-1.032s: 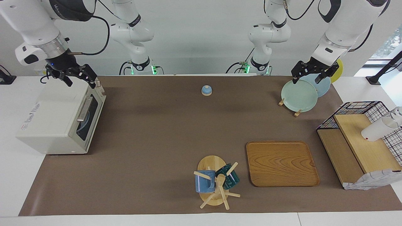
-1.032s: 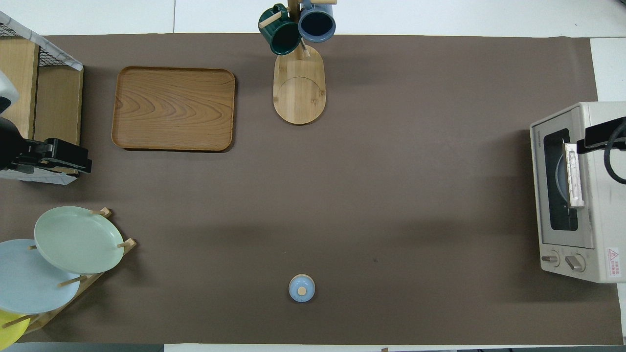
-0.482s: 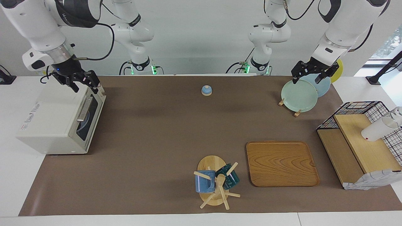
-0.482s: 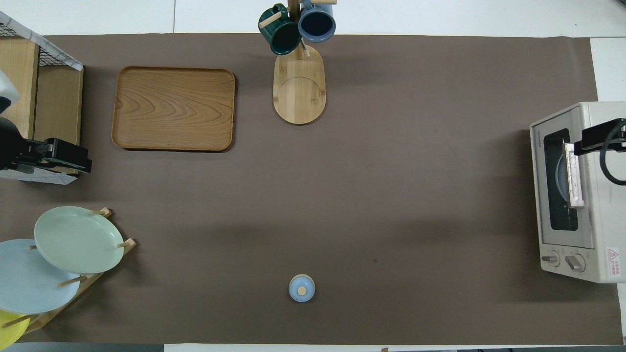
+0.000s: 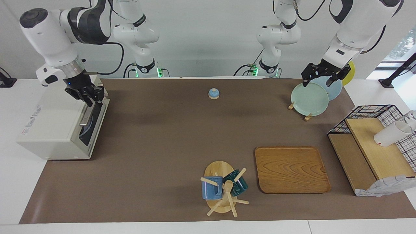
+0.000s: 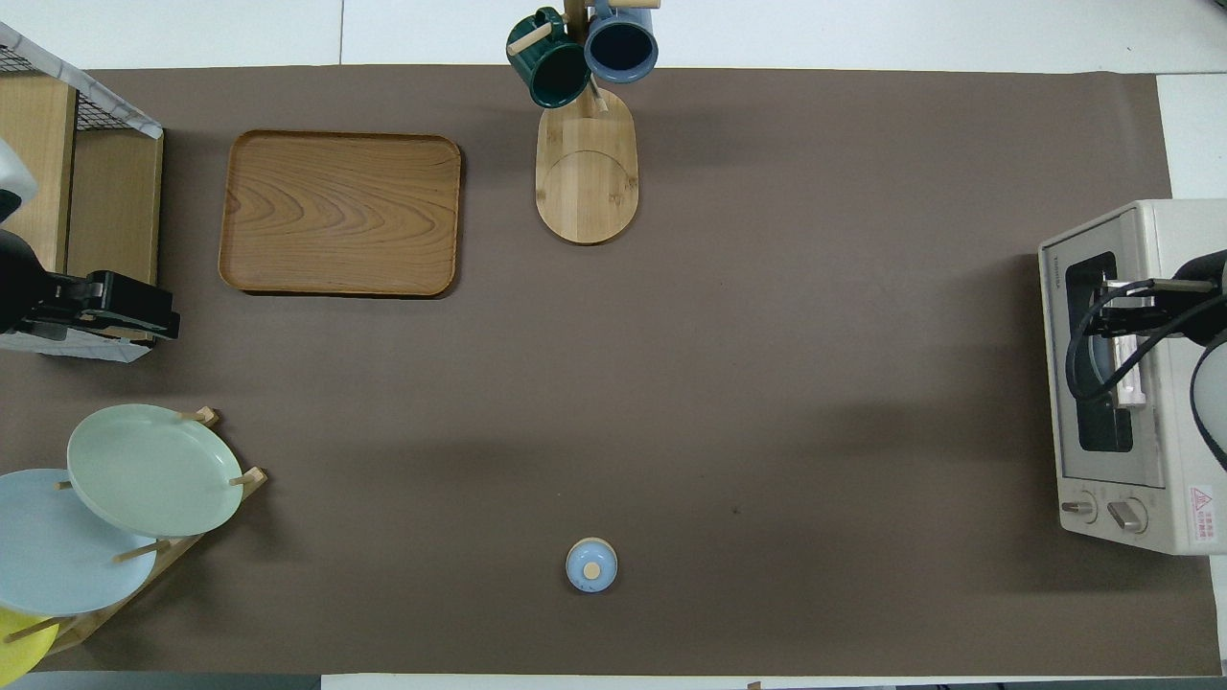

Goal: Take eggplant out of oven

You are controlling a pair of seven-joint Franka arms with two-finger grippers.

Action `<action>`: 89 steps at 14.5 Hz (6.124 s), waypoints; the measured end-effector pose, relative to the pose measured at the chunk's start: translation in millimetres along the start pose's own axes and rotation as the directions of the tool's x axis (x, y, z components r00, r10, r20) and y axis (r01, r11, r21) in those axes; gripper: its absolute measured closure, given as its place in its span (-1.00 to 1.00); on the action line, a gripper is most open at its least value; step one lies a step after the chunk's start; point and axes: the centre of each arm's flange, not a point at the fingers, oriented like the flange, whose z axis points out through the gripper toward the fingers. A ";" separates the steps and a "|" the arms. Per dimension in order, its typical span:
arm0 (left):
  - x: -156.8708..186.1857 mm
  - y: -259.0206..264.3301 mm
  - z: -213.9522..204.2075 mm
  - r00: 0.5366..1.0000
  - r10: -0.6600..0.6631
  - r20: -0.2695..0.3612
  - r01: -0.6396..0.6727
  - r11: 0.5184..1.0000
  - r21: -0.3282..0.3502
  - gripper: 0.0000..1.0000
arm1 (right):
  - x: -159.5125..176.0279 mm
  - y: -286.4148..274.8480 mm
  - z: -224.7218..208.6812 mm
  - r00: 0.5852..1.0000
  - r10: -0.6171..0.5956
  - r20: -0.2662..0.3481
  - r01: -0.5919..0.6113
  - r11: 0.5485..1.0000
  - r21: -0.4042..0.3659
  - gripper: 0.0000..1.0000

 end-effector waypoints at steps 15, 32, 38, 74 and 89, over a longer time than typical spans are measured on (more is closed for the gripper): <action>0.0 0.0 0.0 1.000 0.000 0.000 0.000 1.000 0.000 -1.00 | -5.4 29.1 20.3 0.999 0.045 -0.002 -0.045 0.998 -0.045 0.98; 0.0 1.1 0.0 1.000 0.002 0.000 -0.002 1.000 0.000 -1.00 | 7.8 -97.1 124.8 0.999 0.040 -0.037 -0.038 0.998 0.043 0.98; 0.0 0.9 0.0 1.000 0.002 0.000 -0.002 1.000 0.000 -1.00 | 15.1 -111.7 178.3 0.999 0.041 0.001 -0.041 0.998 0.048 0.98; 0.1 -2.3 -0.2 1.000 -0.004 -0.001 0.004 1.000 0.000 -1.00 | -3.0 -86.9 102.9 0.988 -0.093 0.126 0.116 0.975 -0.188 0.96; 4.2 -15.8 -3.6 0.999 -0.029 -0.037 0.029 1.000 0.003 -1.00 | -20.3 -484.6 79.1 1.000 0.005 0.001 -0.005 0.982 -0.190 0.96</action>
